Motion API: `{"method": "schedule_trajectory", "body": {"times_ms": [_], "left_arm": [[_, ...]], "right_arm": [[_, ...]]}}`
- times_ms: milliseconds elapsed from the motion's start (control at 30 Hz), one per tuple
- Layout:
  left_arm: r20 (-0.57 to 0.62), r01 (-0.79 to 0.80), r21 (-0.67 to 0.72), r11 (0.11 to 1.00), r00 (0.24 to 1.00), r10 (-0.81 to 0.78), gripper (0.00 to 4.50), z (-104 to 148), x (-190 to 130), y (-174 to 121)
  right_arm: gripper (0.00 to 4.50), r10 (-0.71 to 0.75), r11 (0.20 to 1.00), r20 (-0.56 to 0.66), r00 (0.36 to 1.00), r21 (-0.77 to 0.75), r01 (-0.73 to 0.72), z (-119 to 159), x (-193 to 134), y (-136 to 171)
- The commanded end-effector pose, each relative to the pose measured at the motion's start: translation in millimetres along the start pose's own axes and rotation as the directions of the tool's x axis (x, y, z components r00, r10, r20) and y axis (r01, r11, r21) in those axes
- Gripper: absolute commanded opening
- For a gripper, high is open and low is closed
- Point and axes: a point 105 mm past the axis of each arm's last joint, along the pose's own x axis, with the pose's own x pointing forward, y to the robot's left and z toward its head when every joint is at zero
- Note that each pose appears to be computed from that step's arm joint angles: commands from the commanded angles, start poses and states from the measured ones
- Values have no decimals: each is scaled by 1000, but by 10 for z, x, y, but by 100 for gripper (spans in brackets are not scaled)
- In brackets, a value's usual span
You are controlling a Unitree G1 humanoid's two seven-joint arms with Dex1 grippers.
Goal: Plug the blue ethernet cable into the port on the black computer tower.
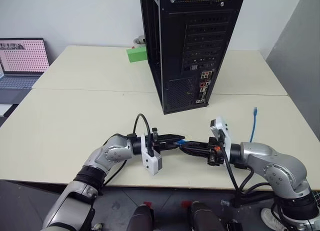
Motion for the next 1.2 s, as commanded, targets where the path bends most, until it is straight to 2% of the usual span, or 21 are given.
{"method": "schedule_trajectory", "body": {"times_ms": [33, 133, 333, 600, 700, 1133, 1200], "left_arm": [[26, -14, 46, 999, 1000, 13, 30, 54, 17, 79], [28, -13, 50, 999, 1000, 11, 30, 61, 19, 73], [39, -18, 62, 998, 999, 16, 30, 80, 21, 75], [41, -26, 72, 997, 999, 23, 30, 90, 16, 82], [42, -28, 73, 997, 999, 25, 30, 94, 18, 82], [53, -28, 73, 997, 998, 24, 30, 131, 42, 69], [55, -25, 72, 997, 998, 21, 30, 136, 44, 59]], "right_arm": [[145, 21, 1000, 45, 999, 2, -21, 117, -78, 34], [218, 17, 1000, 56, 998, 19, -18, 129, -95, 31], [334, -33, 998, 48, 998, 53, 31, 70, -67, -68], [339, -20, 997, 34, 999, 77, 17, 14, -31, -70], [291, -20, 997, 34, 999, 75, 17, 14, -19, -72], [7, -22, 998, 42, 999, 62, 19, 33, 9, -74], [1, -21, 998, 42, 999, 62, 19, 36, 10, -75]]}}
